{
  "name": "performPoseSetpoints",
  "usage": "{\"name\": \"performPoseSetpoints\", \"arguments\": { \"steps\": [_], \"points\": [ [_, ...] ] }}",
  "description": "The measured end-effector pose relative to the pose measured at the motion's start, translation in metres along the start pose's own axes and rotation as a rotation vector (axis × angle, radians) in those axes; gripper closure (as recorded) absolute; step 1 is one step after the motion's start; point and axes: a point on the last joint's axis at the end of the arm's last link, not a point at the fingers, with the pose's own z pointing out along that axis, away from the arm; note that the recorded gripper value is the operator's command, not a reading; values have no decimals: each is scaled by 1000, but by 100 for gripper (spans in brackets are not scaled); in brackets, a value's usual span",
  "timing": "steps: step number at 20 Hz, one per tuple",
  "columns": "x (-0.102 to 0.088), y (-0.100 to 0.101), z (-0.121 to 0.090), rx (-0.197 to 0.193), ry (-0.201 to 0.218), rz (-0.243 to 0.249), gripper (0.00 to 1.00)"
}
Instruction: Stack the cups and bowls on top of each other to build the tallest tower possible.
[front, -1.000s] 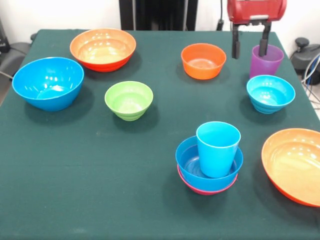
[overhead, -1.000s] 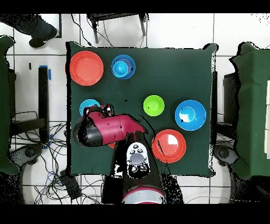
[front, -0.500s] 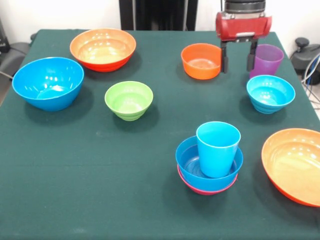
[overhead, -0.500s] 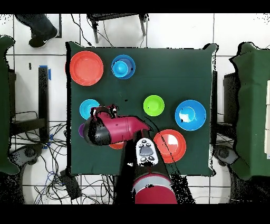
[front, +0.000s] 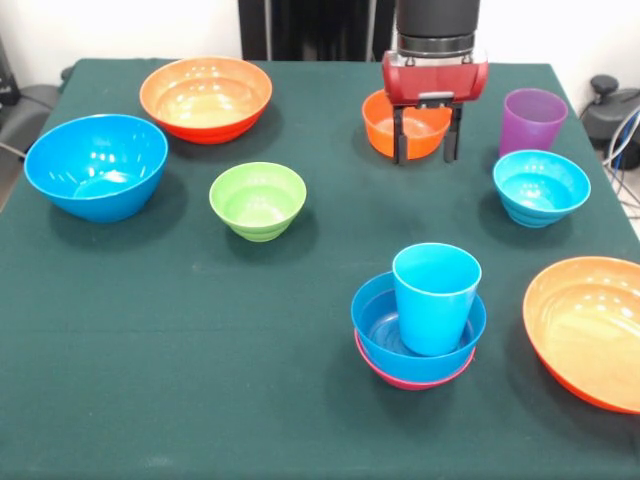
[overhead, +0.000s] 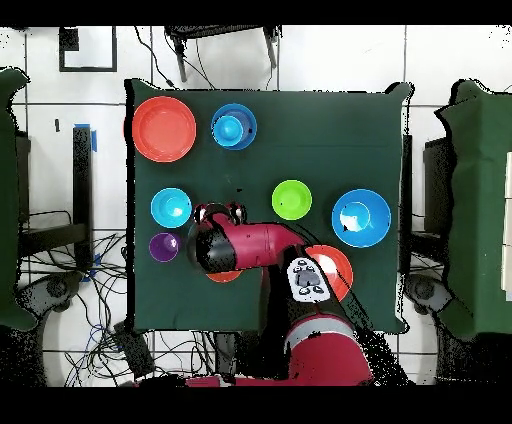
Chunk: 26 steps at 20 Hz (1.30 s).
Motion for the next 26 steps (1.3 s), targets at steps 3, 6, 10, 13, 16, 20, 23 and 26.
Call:
{"name": "performPoseSetpoints", "arguments": {
  "steps": [3,6,10,13,16,20,23,26],
  "points": [
    [4,2,3,-3,9,-5,0],
    [6,7,3,-6,10,-12,0],
    [8,13,3,-9,12,-23,0],
    [9,18,3,-11,13,-31,0],
    [11,26,3,-16,16,-43,0],
    [13,27,3,-17,19,-46,0],
    [14,27,3,-17,20,-44,0],
    [16,26,3,-19,24,-42,0]
  ]
}}
